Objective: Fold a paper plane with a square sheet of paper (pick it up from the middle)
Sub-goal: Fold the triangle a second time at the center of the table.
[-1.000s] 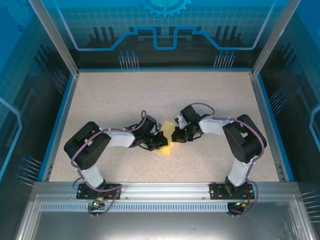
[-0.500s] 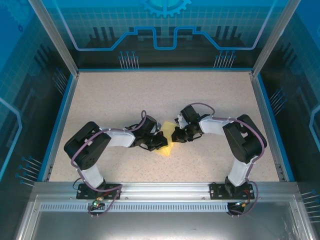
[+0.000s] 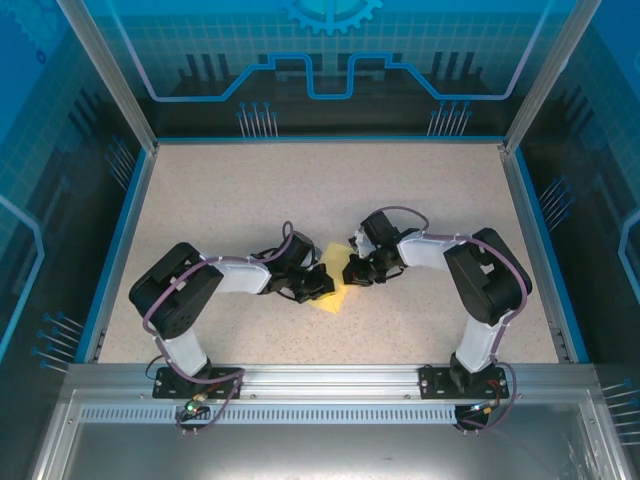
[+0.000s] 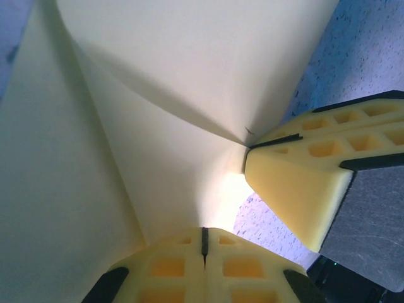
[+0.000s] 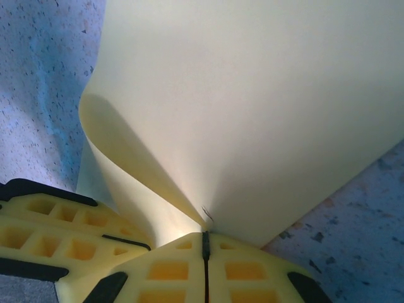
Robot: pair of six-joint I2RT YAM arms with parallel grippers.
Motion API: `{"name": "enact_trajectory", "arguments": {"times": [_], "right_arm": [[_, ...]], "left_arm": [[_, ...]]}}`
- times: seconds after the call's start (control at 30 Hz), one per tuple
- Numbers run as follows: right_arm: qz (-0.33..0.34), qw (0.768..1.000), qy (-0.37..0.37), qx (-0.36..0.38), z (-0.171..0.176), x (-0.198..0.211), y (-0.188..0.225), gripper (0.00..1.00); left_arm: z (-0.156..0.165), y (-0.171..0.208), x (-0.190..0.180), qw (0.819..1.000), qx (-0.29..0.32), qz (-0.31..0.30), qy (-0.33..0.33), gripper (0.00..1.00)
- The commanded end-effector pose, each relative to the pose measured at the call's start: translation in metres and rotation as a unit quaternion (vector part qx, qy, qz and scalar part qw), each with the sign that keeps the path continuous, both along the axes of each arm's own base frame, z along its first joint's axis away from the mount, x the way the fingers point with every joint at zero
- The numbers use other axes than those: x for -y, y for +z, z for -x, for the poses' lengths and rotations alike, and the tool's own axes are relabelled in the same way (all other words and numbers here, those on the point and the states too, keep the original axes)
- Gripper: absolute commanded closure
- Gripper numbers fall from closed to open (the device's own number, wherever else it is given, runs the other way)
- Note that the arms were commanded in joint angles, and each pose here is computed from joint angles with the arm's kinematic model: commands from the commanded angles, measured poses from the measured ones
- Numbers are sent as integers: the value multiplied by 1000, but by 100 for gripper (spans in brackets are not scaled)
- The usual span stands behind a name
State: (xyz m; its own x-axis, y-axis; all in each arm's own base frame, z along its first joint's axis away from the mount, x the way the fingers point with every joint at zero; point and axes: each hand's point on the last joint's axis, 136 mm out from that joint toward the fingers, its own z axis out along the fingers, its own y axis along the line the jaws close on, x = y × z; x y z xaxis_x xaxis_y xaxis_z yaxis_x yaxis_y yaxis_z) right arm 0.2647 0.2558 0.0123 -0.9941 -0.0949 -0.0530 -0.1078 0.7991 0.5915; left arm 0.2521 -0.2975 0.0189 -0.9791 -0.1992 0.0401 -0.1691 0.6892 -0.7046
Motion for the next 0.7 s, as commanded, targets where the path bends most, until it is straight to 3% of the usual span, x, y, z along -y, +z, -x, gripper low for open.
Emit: {"name": "enact_trajectory", "arguments": {"times": [0.0,0.53,0.67], "right_arm": [[9,1000,1,-2,-4,3,-4,93],[16,1000,-1,-4,-5,5,-6,93],[19,1000,-6,7,-9,6,5,89]], "left_arm": [[0,-3,2,1000,2,-10,-10,96],[4,-12,-4,999,-14,-31,-4,96],[8,-18,-9,999,-25,-48,0,96]]}}
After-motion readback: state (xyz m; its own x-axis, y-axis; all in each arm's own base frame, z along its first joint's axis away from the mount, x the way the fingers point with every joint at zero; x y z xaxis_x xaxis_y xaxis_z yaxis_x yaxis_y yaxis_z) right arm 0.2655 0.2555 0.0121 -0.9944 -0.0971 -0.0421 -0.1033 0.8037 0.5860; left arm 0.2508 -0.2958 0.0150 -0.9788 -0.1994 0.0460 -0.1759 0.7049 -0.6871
